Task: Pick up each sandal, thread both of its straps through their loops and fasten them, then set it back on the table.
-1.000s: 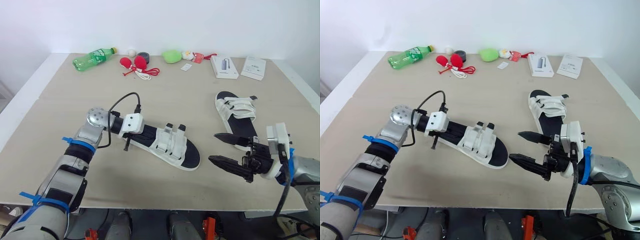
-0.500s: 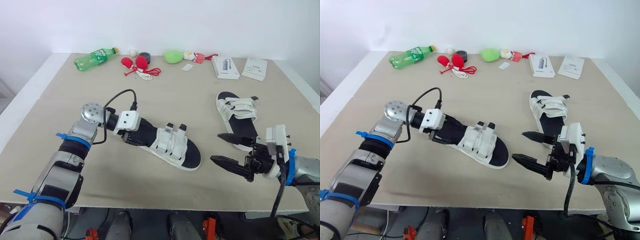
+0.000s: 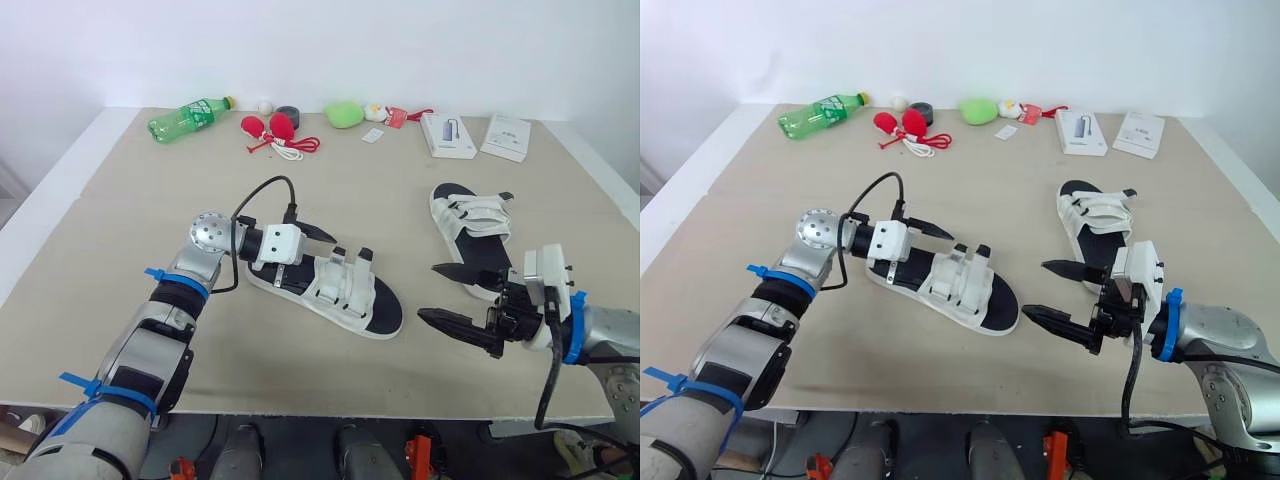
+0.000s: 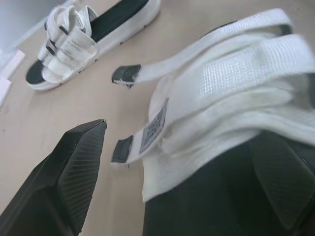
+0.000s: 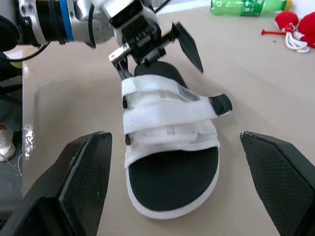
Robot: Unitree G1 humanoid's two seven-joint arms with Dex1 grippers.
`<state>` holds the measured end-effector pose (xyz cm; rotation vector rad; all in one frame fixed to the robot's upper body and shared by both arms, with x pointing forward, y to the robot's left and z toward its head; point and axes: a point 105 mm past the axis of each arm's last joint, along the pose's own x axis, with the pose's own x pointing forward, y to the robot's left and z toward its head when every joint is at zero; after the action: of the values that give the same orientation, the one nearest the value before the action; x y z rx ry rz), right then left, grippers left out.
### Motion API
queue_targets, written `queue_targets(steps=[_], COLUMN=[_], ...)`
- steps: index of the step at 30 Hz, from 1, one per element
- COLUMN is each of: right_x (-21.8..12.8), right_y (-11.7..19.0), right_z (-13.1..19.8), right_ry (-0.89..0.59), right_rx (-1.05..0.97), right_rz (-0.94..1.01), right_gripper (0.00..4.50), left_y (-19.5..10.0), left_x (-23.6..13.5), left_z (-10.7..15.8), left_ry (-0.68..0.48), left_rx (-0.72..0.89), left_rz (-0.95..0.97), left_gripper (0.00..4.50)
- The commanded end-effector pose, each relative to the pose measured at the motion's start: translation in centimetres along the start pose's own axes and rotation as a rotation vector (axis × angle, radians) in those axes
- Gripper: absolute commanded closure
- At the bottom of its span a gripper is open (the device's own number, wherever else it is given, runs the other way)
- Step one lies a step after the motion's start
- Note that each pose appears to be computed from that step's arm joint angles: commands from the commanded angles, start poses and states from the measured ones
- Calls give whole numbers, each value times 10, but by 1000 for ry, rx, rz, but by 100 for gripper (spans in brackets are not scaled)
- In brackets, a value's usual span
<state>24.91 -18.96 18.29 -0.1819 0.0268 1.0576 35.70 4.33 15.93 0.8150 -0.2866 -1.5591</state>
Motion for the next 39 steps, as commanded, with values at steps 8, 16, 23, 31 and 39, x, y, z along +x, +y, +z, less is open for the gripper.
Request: queue_targets(steps=[8, 16, 23, 31, 39], right_x=[3, 3, 5, 15, 25], right_y=[7, 10, 10, 1, -10], right_z=[8, 6, 6, 15, 14], right_ry=[-6, -1, -7, -68, -101], right_rx=[-34, -34, -47, -59, -66], right_rz=[10, 7, 10, -5, -22], right_gripper=[0, 0, 0, 0, 0], left_y=[27, 28, 48, 111, 108], left_x=[17, 21, 9, -80, -107], left_z=[-4, -1, -7, -52, -75], left_ry=[11, -5, 90, 386, 550], left_rx=[-118, -148, -105, -396, -672], left_rz=[109, 91, 216, 890, 1307], left_gripper=[330, 448, 448, 448, 448])
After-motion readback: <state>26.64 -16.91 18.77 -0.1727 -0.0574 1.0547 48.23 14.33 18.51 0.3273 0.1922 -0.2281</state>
